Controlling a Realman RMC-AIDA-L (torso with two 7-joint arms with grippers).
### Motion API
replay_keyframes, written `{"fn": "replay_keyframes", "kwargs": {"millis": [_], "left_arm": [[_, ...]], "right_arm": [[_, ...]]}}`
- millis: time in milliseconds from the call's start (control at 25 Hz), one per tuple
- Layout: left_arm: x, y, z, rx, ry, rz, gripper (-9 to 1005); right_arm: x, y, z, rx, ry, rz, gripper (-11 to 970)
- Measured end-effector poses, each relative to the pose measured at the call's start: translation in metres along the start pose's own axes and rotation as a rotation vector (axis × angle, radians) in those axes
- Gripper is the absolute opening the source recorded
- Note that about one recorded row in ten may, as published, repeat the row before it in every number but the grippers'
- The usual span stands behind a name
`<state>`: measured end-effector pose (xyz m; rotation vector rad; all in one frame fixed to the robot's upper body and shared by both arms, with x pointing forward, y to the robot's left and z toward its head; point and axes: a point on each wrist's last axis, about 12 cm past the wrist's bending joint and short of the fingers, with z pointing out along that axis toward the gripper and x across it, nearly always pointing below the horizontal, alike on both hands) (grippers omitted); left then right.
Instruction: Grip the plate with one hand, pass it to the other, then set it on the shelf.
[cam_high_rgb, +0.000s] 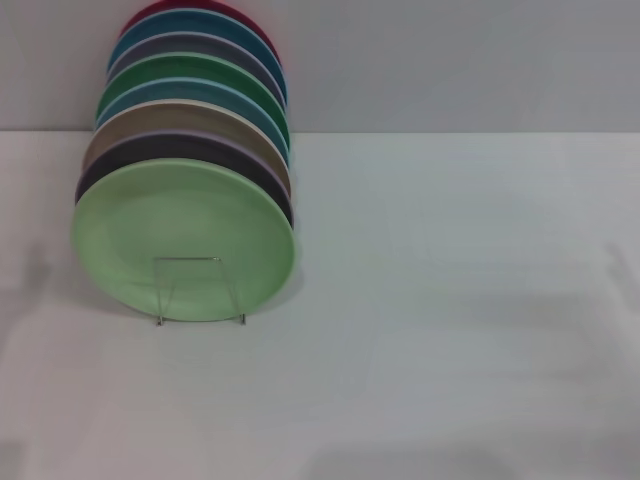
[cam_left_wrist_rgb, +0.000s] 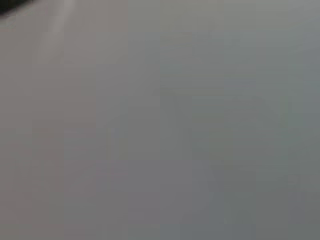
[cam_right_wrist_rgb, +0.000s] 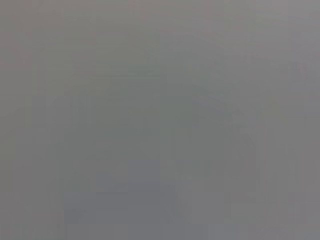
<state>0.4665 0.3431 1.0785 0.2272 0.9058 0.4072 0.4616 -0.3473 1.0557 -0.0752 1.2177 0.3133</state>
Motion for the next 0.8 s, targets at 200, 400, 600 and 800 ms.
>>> {"fn": "replay_keyframes", "kwargs": {"millis": [200, 400, 600, 800], "left_arm": [[0.032, 0.017, -0.009, -0.111, 0.263, -0.251, 613], [0.038, 0.015, -0.014, -0.117, 0.330, -0.250, 720], [0.041, 0.013, -0.018, -0.117, 0.368, -0.248, 801], [0.040, 0.011, -0.021, -0.117, 0.367, -0.248, 810]], "right_arm": [[0.010, -0.001, 0.000, 0.071, 0.037, -0.079, 575], [0.014, -0.001, 0.005, 0.079, 0.058, -0.074, 800], [0.015, 0.000, 0.006, 0.076, 0.061, -0.086, 840], [0.015, 0.001, 0.004, 0.073, 0.062, -0.095, 840]]}}
